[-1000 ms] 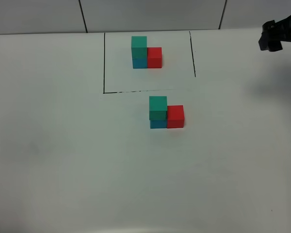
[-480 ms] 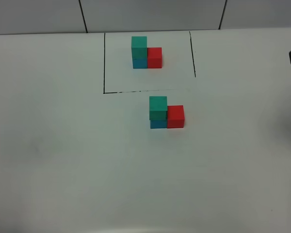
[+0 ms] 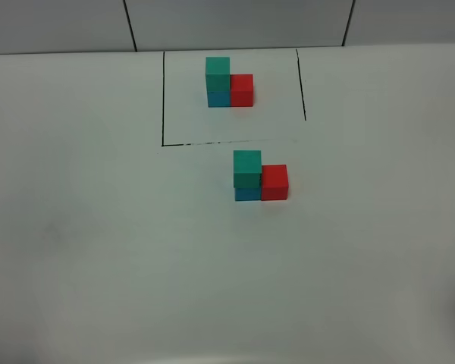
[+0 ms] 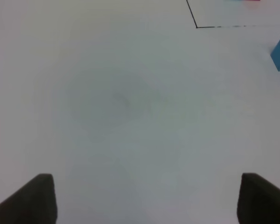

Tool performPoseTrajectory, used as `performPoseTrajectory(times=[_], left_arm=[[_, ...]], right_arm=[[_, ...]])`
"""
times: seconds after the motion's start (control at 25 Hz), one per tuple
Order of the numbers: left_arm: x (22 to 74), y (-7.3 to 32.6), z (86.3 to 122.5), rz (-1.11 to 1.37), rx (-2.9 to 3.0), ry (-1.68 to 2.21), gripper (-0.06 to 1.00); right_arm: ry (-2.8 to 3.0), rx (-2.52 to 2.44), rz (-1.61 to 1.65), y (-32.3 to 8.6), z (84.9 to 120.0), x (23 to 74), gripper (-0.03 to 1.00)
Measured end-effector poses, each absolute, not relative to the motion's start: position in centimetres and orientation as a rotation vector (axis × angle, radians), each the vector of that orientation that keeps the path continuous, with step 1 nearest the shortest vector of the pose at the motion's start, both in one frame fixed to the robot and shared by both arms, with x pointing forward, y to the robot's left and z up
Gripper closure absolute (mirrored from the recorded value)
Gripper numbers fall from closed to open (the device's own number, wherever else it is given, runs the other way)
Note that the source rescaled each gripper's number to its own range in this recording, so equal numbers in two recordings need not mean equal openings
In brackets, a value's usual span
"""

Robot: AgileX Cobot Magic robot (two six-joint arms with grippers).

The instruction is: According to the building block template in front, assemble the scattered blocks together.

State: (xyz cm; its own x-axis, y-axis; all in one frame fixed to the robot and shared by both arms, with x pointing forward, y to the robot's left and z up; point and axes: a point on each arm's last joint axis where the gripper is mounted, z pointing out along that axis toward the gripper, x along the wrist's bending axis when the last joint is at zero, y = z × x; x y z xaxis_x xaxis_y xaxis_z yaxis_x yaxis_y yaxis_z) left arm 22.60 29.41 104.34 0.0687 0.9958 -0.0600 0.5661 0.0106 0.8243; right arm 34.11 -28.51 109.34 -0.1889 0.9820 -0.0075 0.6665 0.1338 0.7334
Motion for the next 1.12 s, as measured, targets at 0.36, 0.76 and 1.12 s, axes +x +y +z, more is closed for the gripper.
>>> performPoseTrajectory(times=[0.36,0.76,1.12], left_arm=[[22.6,29.4,104.3,0.771,1.642,1.582,0.18],[22.6,29.4,104.3,0.771,1.642,1.582,0.18],[22.6,29.4,104.3,0.771,1.642,1.582,0.18]], right_arm=[[1.893,1.608,0.824,-28.9,107.6,27.7,0.09],[1.843,1.573,0.852,-29.1,105.7,24.9,0.13],[1.770,1.523,0.909,-29.2,105.7,23.6,0.15]])
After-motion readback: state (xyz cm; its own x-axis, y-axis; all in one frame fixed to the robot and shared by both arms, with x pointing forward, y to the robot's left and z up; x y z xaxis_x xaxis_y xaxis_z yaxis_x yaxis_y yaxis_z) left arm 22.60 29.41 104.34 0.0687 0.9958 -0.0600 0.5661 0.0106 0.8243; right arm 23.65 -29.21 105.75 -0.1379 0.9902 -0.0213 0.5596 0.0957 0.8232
